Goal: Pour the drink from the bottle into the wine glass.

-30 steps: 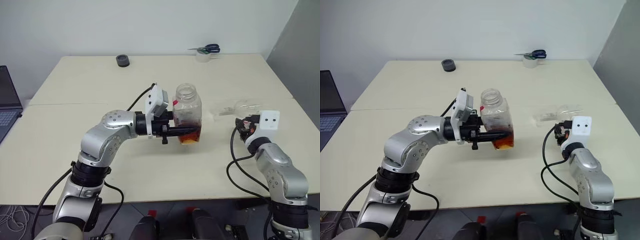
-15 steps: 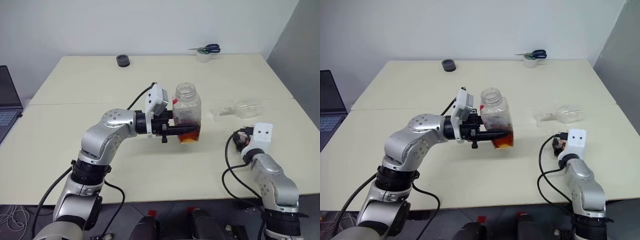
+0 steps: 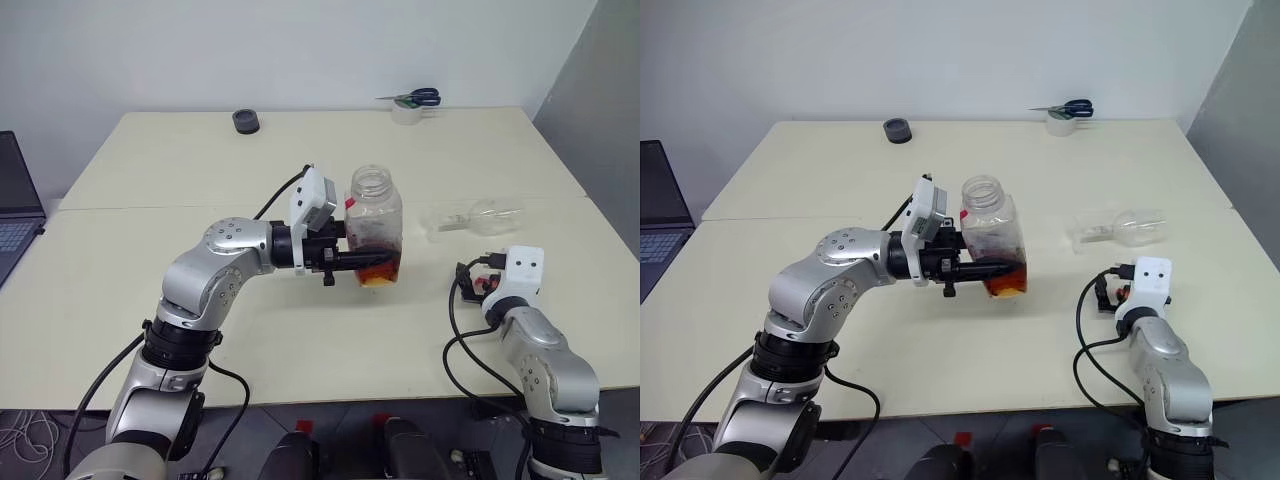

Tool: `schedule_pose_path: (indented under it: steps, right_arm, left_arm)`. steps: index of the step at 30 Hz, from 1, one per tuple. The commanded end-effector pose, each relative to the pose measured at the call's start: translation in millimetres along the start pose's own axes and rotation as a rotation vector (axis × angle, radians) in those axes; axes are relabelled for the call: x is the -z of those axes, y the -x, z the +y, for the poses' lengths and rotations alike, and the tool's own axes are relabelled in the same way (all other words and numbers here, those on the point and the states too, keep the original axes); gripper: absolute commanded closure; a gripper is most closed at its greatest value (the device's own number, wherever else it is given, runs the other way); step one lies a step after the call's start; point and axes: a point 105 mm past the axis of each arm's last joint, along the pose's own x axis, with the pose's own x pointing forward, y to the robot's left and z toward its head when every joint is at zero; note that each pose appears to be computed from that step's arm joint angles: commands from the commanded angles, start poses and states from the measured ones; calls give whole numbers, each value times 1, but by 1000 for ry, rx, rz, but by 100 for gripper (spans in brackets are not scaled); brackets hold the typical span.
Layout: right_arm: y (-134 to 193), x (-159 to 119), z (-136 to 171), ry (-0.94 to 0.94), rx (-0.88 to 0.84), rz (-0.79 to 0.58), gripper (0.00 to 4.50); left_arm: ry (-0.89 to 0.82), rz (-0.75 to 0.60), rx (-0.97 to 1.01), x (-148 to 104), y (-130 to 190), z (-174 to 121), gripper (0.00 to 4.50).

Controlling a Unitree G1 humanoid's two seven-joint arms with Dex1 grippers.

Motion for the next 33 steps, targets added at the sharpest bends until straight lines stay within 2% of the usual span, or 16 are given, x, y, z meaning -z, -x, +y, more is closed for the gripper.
schedule_pose_path:
  steps: [1, 4, 7, 12, 15, 17, 18, 20, 23, 29, 33]
  right_arm:
    - [4, -21, 4, 48, -35, -65, 4]
    - [5, -34, 3, 138, -68, -107, 4]
    - [12, -57, 7, 274, -198, -186, 4]
    - [57, -114, 41, 277, -676, -345, 4]
    - [82, -134, 56, 257, -885, -313, 4]
    - [106, -147, 72, 175, -1086, -229, 4]
    - [112, -157, 78, 160, -1128, -233, 4]
    - [115, -175, 83, 141, -1147, -261, 4]
    - [113, -186, 90, 145, -1159, -270, 4]
    - [104, -177, 112, 179, -1185, -279, 4]
    - [101, -176, 123, 187, -1196, -316, 4]
  left_arm:
    - [-64, -35, 9, -16, 0, -3, 271]
    - [-67, -35, 2, -16, 0, -3, 271]
    - [-70, -41, -33, -17, 2, 2, 271]
    - [-79, -35, -104, -17, 7, 13, 271]
    - [-81, -34, -154, -17, 10, 19, 271]
    - [-83, -29, -203, -16, 15, 24, 271]
    - [-82, -25, -226, -15, 18, 27, 271]
    - [-90, -9, -287, -11, 25, 36, 271]
    - [-116, 5, -428, -12, 38, 61, 271]
    - [-171, -12, -858, -24, 83, 122, 271]
    - [-179, -31, -1090, -24, 117, 144, 271]
